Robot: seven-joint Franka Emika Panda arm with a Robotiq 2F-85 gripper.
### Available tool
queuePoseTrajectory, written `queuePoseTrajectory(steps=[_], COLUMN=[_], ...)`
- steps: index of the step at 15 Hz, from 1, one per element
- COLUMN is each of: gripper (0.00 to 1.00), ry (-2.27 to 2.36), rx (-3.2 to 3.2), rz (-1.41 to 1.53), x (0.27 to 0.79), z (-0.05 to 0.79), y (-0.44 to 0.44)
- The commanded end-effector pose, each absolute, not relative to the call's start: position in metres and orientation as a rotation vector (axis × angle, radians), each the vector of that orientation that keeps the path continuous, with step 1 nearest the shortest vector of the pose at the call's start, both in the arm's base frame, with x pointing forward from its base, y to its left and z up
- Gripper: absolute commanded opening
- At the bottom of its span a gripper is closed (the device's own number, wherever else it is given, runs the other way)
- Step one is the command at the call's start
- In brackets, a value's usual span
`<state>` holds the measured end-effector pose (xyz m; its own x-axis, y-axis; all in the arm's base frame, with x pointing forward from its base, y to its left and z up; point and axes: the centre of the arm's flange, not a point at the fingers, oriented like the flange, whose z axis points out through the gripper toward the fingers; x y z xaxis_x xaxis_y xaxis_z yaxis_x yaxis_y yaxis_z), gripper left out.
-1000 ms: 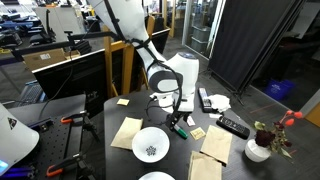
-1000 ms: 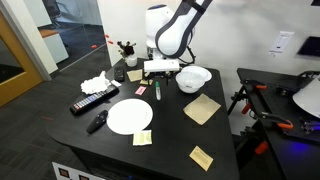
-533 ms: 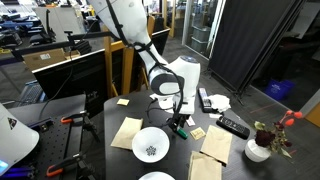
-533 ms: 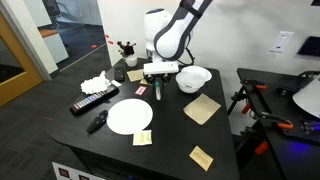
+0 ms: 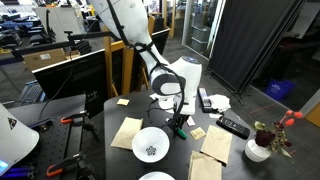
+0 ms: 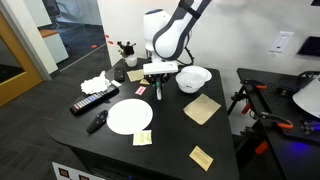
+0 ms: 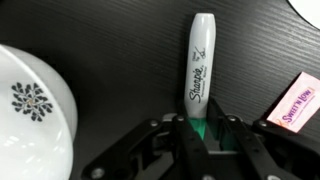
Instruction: Move the marker to the left
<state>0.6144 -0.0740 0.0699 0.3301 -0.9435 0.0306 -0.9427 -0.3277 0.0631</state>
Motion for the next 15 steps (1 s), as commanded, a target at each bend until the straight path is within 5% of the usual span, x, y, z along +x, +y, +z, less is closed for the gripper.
queuePoseTrajectory(steps=[1,15], gripper=[0.06,0.06], ry=[-1.731,-1.409], rx=[2.544,2.730], rz=[-0.070,-0.262], x=[0.609,0.564], z=[0.095,0.158], y=[-0.063,0.040])
